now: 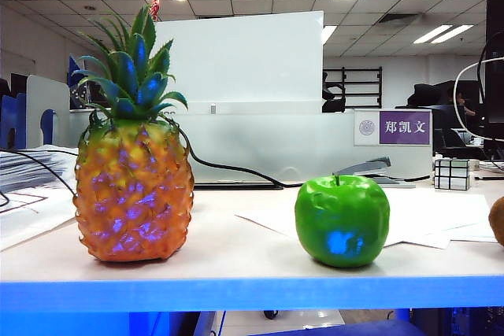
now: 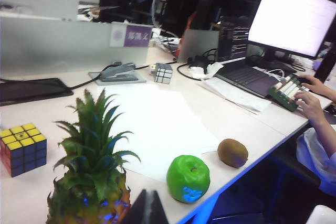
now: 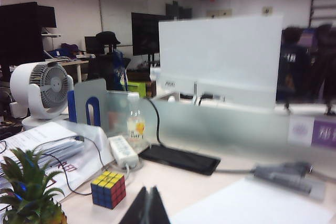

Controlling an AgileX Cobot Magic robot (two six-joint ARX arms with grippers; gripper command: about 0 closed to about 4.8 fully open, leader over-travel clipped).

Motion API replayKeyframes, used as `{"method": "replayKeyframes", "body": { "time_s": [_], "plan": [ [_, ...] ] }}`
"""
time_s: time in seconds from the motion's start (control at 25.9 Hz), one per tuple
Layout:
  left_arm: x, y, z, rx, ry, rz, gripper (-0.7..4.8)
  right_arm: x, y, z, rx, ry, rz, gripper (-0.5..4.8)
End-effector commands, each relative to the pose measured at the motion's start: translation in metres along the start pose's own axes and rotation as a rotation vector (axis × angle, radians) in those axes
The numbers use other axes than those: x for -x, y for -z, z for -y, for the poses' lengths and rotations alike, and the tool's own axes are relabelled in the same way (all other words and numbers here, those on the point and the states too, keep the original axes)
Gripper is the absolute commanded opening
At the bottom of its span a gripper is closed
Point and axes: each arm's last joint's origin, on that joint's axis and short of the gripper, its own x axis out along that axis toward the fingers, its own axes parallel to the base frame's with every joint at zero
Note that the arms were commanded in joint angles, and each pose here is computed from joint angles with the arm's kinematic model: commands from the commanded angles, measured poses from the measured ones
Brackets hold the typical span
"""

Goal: Arrange all the fruits from large to small from left to right in a row.

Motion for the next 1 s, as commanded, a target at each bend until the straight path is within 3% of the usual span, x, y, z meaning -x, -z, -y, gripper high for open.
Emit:
{"method": "replayKeyframes", "body": {
  "time_s": [0.04,0.27,0.66,0.85,1.0],
  "plan": [
    [0.0,-0.001,-0.001,-0.023,-0.043,0.016,-0.06,-0.011,0.017,0.007,-0.027,0.055,0.04,-0.06],
    [0.0,0.0,-0.001,0.014,-0.058,0.006,-0.05,-0.019,0.063,0.021,-0.051,0.307,-0.083,-0.06],
    [0.001,0.0,-0.002,0.011,-0.06,0.005,-0.05,-0.012,0.104,0.023,-0.105,0.334,-0.403,-0.06],
    [0.001,0.0,-0.002,0.011,-0.06,0.005,-0.05,-0.01,0.109,0.023,-0.114,0.339,-0.456,-0.06],
    [0.001,-0.003,-0.006,-0.063,-0.221,0.045,-0.06,-0.01,0.108,0.023,-0.114,0.339,-0.456,-0.06]
  ]
}}
